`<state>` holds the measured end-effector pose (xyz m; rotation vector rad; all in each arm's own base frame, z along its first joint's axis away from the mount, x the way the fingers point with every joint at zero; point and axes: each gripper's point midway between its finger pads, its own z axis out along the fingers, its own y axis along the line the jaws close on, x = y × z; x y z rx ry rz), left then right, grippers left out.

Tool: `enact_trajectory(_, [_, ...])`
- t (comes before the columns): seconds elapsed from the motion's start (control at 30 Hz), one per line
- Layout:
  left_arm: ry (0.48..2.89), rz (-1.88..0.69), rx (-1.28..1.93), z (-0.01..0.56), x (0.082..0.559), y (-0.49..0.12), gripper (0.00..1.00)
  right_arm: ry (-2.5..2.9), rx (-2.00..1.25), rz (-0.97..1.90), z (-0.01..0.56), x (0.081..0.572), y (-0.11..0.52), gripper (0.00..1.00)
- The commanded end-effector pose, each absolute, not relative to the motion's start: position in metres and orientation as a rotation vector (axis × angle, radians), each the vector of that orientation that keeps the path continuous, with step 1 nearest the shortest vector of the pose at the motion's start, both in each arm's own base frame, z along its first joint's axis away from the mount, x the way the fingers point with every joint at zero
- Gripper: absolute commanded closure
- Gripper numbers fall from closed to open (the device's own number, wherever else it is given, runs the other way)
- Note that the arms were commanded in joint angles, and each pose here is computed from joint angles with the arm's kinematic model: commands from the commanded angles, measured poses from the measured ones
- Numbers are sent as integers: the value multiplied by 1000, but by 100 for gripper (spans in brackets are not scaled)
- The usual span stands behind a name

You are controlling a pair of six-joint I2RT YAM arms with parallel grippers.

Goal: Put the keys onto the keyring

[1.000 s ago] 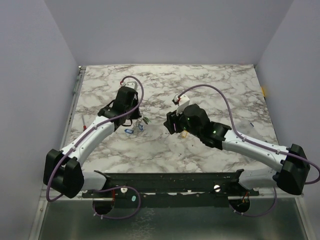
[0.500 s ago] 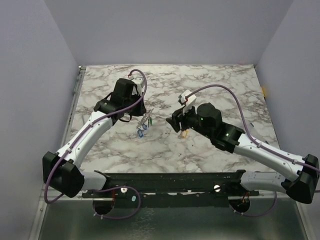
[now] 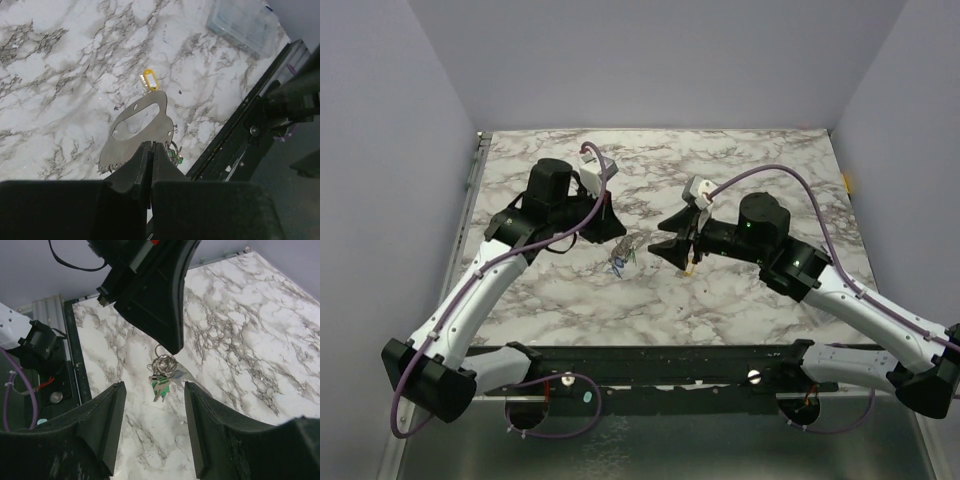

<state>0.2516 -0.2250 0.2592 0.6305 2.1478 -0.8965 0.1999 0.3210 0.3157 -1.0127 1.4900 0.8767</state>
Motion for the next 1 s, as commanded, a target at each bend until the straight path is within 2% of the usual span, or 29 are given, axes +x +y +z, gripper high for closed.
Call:
enact_trajectory(0.0, [1999,-1016,760,291,226,-235,100,1440,-1026,899,340,197,312,42])
enact_trajectory(0.23, [1939,-1065,808,301,210,-235,100,1438,-866,817,356,227,310,45])
enact_trajectory(0.53, [1885,-1048,820,310,203,-231,100,1451,-1013,1158,354,229,316,45])
enact_trajectory(0.67, [1970,-870,647,290,222,-209,100,1510,-1037,1166,340,232,319,45])
enact_trajectory(0.7, [2010,-820,589,279,228,-202,94,1536,-1026,1156,334,234,318,45])
enact_trajectory(0.73, [2058,-765,514,267,234,-194,84,1569,-1015,1147,324,235,317,45])
enact_trajectory(0.77, [2106,-718,449,254,239,-187,80,1613,-1000,1134,312,238,315,45])
enact_trajectory(0.9, [2238,-686,280,215,239,-178,67,1830,-937,1149,252,236,311,45])
enact_trajectory(0.97, [2299,-658,209,194,236,-172,66,1932,-879,1144,229,233,309,45])
